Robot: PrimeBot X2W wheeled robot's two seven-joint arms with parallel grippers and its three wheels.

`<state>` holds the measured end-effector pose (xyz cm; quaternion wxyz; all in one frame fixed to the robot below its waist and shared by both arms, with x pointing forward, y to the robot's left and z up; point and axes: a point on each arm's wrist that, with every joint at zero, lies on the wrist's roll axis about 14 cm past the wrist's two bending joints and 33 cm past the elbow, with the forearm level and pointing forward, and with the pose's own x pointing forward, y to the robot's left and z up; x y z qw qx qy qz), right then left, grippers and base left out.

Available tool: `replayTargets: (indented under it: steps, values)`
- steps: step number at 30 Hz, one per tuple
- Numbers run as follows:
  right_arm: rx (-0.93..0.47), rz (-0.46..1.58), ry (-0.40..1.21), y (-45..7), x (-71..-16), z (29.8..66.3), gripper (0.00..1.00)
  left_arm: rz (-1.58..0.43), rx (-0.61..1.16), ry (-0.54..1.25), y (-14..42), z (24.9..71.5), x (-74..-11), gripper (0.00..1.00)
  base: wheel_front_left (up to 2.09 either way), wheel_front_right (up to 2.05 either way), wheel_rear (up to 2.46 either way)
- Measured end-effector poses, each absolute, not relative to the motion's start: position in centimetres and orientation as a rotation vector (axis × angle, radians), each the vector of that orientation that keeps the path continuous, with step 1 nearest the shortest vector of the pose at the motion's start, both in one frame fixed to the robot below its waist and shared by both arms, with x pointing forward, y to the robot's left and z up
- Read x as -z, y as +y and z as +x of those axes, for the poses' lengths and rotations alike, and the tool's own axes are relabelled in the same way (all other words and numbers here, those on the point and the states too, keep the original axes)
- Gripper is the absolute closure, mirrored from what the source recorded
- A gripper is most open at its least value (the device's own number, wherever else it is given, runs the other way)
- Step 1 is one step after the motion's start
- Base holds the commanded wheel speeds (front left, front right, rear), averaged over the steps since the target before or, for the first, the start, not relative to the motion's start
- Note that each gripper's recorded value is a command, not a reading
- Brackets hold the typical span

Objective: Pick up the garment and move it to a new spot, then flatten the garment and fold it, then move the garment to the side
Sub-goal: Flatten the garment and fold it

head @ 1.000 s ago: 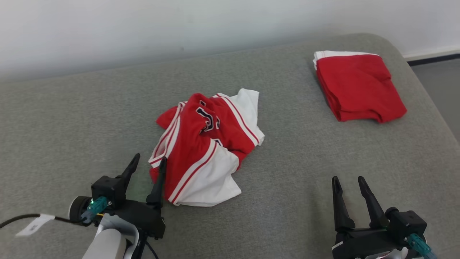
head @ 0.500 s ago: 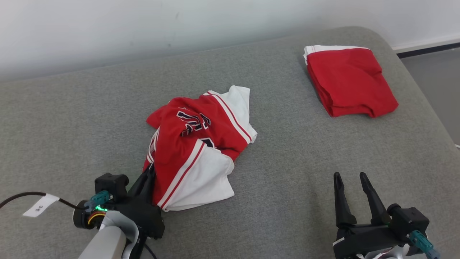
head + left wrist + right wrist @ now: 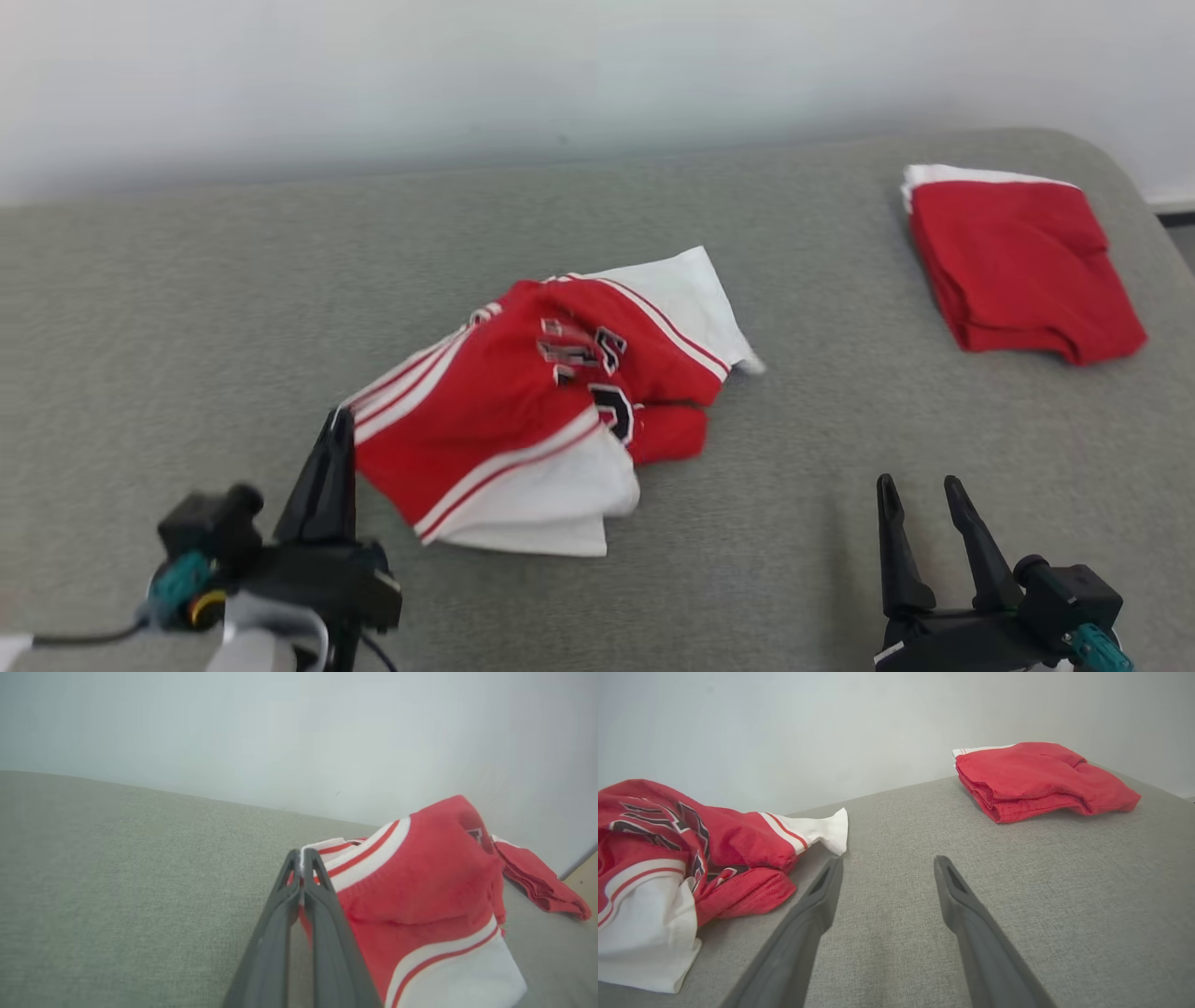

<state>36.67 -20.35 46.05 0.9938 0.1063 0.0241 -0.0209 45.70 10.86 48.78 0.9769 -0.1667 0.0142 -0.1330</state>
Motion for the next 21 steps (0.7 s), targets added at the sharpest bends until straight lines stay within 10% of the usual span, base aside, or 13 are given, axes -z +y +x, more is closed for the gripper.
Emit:
replayTargets:
  steps: [21]
  values:
    - [-0.066,0.209,0.043,-16.9,-46.4,38.3,0.0,-0.259,-0.042,-0.07,22.6,42.0,-50.3,1.0,0.0,0.0,0.0]
